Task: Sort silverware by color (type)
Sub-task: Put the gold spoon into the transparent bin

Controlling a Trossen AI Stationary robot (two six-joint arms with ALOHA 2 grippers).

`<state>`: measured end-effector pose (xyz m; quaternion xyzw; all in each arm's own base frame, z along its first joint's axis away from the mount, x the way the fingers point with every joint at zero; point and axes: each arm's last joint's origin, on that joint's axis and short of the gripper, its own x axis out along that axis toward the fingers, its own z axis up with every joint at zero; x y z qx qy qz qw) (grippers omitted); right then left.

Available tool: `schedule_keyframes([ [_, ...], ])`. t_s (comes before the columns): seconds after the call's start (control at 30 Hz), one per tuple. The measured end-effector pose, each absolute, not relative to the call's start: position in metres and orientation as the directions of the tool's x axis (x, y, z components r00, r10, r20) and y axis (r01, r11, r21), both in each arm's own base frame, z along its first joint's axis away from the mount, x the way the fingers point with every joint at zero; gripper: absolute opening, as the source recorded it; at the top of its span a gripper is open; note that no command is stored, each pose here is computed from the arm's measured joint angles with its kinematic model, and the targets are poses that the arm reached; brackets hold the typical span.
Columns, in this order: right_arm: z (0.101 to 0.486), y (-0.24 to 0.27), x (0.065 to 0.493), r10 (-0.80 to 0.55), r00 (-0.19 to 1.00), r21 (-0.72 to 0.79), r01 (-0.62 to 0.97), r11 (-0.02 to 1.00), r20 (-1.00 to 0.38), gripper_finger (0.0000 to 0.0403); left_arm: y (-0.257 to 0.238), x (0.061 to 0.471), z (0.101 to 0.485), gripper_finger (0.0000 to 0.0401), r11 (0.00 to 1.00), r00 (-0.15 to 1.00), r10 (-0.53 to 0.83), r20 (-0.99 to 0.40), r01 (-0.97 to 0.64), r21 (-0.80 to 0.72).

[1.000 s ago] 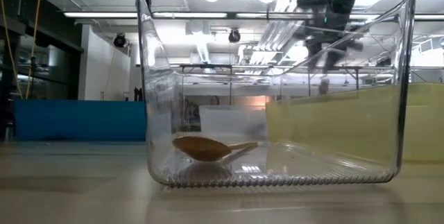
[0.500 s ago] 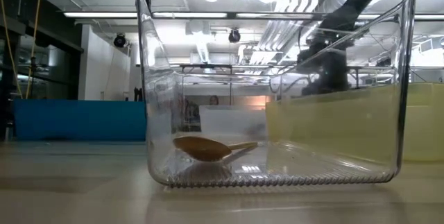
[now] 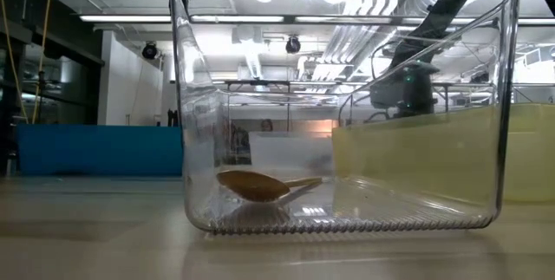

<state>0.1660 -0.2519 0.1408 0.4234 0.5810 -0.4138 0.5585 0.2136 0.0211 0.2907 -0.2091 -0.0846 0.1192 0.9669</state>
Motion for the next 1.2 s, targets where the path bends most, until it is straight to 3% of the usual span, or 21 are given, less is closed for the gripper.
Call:
schedule_keyframes([
  [0.33, 0.139, -0.245, 0.17, 0.039, -0.032, -0.018, 0.946, 0.323, -0.999, 0.0011, 0.021, 0.214, 0.291, 0.0, 0.875, 0.956, 0.27, 0.113, -0.195, -0.444],
  [0.57, 0.135, -0.23, 0.179, 0.04, -0.087, -0.063, 0.908, 0.414, -0.995, 0.0014, 0.021, 0.214, 0.291, 0.0, 0.876, 0.956, 0.27, 0.113, -0.195, -0.44],
  [0.73, 0.15, -0.218, 0.183, 0.044, -0.035, -0.011, 0.888, 0.459, -0.998, 0.0007, 0.021, 0.214, 0.291, 0.0, 0.876, 0.956, 0.27, 0.113, -0.195, -0.44],
  [0.9, 0.194, -0.206, 0.182, -0.101, 0.074, 0.017, 0.879, 0.476, -0.992, 0.0, 0.021, 0.214, 0.291, 0.0, 0.885, 0.956, 0.27, 0.113, -0.2, -0.421],
  [1.2, 0.283, -0.151, 0.169, -0.319, 0.393, 0.183, 0.83, 0.528, -0.862, 0.0001, 0.021, 0.214, 0.291, 0.0, 0.885, 0.956, 0.27, 0.113, -0.2, -0.421],
])
